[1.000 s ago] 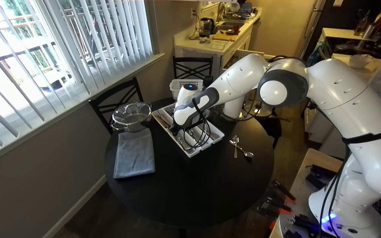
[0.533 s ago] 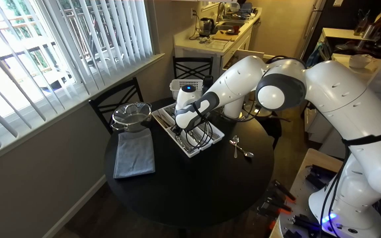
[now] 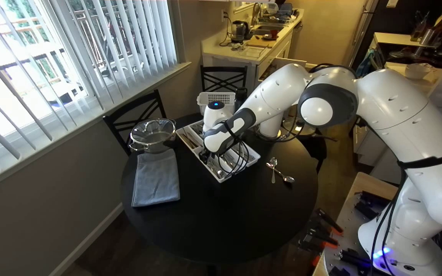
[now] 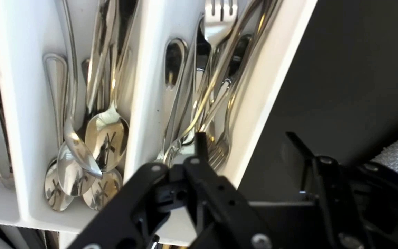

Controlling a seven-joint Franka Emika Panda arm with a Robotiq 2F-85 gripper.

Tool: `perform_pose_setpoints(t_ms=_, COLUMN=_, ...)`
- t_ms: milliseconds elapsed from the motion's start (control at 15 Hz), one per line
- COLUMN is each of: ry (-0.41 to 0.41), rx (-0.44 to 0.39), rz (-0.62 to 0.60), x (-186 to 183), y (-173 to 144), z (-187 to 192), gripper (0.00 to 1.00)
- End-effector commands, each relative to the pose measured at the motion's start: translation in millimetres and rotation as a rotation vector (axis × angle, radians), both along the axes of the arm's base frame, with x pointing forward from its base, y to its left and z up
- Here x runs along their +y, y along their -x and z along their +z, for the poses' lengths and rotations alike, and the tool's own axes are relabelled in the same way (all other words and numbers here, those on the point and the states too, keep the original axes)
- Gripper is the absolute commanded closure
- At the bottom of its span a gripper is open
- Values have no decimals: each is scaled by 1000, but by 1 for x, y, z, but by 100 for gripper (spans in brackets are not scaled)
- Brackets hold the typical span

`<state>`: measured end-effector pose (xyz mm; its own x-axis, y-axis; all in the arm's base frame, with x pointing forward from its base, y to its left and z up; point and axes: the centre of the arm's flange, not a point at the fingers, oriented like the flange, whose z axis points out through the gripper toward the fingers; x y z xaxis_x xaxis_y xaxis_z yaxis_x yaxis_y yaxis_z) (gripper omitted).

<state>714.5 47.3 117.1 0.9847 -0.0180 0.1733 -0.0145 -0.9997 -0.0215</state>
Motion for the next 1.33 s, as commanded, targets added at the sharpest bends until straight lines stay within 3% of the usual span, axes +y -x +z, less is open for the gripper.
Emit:
perform_pose_setpoints(t_ms=0, ry=13, rx=-12, rz=73, x=4, y=53, z=39, gripper=12)
perform_pose_setpoints(t_ms=133, ry=18, rx=9, rz=108, x=2, y=76, z=45, gripper=2)
perform_pose_setpoints(t_ms=333, ry=39, rx=71, rz=94, x=-11, y=111, z=44, gripper=0)
perform_pose_setpoints(t_ms=467, ry=-7, rx=85, rz=32, x=-31, y=131, z=38, gripper=0)
perform_pose_setpoints(t_ms=933, ry=-233, rx=165, rz=-379, x=-117, y=180, z=-9, gripper=0)
perform_pose_setpoints(t_ms=1267, ry=-277, rx=221, rz=-629, x=-162, y=201, z=-40, gripper=0)
